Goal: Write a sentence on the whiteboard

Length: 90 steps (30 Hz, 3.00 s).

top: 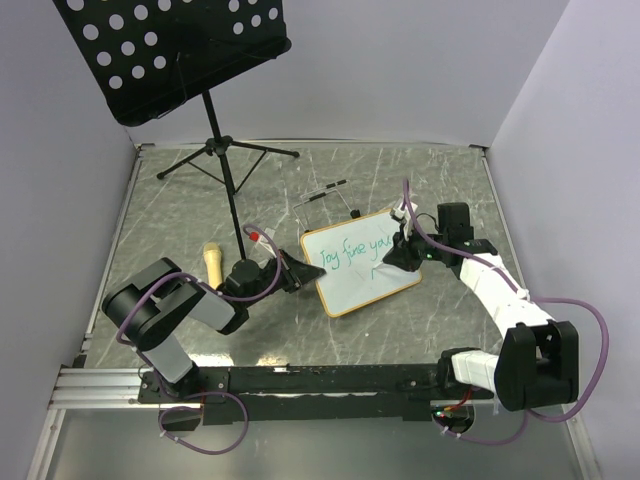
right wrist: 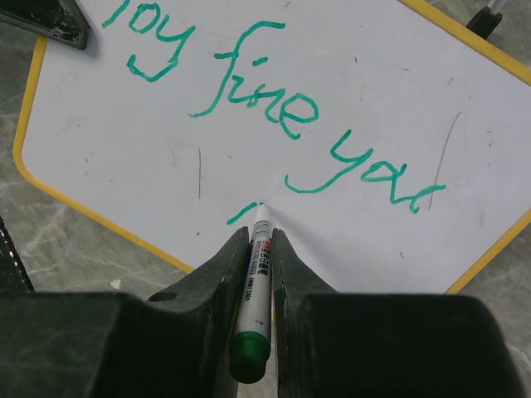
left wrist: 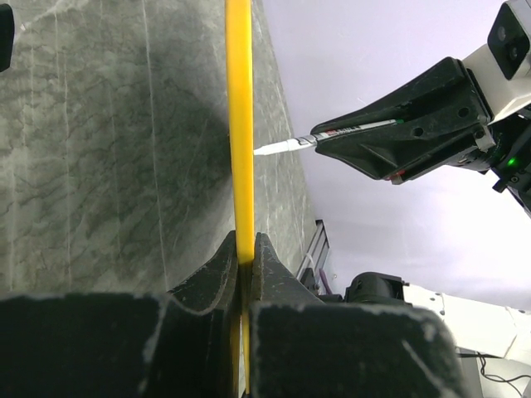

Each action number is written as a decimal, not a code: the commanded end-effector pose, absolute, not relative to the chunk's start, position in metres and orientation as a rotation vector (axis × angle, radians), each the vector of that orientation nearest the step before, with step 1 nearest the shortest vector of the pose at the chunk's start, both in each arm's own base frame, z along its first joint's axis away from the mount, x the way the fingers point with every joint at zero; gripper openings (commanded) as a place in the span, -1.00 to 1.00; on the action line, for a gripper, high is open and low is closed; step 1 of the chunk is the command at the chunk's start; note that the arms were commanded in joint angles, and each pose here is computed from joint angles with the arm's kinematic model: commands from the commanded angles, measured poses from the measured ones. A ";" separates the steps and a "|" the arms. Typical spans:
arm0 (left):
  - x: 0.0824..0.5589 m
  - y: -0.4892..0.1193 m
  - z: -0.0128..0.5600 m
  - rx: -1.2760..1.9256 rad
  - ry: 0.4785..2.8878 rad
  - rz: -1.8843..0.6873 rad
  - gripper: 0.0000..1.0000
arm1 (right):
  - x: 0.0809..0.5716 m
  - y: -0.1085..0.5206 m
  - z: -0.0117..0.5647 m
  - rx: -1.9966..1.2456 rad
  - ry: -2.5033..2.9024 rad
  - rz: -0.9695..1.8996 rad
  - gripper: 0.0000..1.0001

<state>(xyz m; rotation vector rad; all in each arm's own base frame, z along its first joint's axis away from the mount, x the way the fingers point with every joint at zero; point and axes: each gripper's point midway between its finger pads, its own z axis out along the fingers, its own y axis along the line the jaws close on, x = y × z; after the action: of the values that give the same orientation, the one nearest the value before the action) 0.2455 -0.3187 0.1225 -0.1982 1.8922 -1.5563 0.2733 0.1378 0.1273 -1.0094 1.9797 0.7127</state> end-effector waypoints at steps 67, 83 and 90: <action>0.244 -0.320 0.206 -0.078 1.521 -1.705 -0.98 | 0.278 0.114 0.147 -0.947 1.948 0.714 -1.00; 0.243 -0.318 0.205 -0.082 1.520 -1.707 -0.98 | 0.281 0.109 0.136 -0.928 1.988 0.713 -1.00; 0.243 -0.319 0.206 -0.078 1.519 -1.709 -0.98 | 0.283 0.108 0.133 -0.922 2.001 0.716 -1.00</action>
<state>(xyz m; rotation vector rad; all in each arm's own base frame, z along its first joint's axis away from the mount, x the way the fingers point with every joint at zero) 0.2471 -0.3176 0.1196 -0.2120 1.9004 -1.5417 0.2764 0.1095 0.1316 -0.9166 2.0284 0.7295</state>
